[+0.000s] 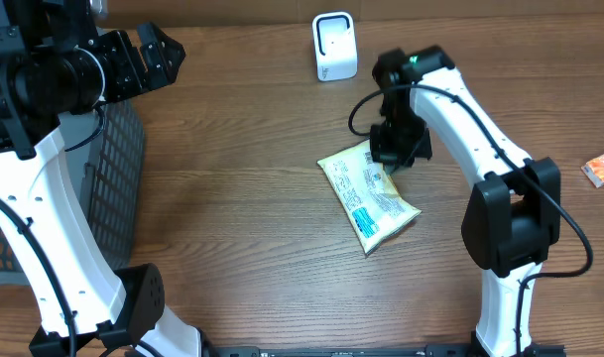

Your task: Scan the item barcode

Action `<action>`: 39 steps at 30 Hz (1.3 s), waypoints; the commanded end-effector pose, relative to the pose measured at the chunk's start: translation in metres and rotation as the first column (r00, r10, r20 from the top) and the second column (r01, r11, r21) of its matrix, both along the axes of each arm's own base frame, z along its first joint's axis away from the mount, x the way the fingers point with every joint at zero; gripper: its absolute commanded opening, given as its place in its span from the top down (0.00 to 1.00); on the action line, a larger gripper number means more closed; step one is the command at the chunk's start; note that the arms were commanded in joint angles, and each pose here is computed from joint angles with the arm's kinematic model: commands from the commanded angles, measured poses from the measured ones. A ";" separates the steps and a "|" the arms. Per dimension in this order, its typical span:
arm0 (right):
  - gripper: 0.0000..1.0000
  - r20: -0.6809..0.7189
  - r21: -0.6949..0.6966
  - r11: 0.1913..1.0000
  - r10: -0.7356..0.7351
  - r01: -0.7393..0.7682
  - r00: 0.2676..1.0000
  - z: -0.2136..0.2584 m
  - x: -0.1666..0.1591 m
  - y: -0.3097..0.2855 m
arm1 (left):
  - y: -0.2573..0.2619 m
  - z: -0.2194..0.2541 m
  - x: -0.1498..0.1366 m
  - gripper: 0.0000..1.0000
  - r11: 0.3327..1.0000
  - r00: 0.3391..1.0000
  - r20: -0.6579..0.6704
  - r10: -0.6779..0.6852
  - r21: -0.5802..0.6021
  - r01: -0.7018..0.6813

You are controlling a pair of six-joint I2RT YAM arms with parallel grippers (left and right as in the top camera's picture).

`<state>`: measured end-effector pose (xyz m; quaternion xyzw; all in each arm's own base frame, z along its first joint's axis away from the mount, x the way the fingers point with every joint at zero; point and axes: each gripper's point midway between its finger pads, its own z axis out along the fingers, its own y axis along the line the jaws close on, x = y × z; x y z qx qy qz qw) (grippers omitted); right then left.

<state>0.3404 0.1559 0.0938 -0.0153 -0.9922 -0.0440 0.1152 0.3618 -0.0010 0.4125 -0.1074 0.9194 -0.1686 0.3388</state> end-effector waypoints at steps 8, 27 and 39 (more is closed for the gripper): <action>0.90 0.122 0.108 0.993 0.035 -0.049 0.992 -0.026 0.015 0.050 | 0.000 0.005 -0.002 0.00 1.000 1.000 0.020 -0.008 0.001 0.008; 0.83 0.228 0.089 0.996 -0.013 -0.008 0.974 0.019 0.048 0.036 | 0.000 0.005 -0.002 0.00 1.000 1.000 0.020 -0.008 0.001 0.008; 0.80 -0.086 -0.025 0.994 0.101 -0.104 0.991 -0.012 -0.039 0.024 | 0.000 0.005 -0.002 0.00 1.000 1.000 0.020 -0.008 0.001 0.008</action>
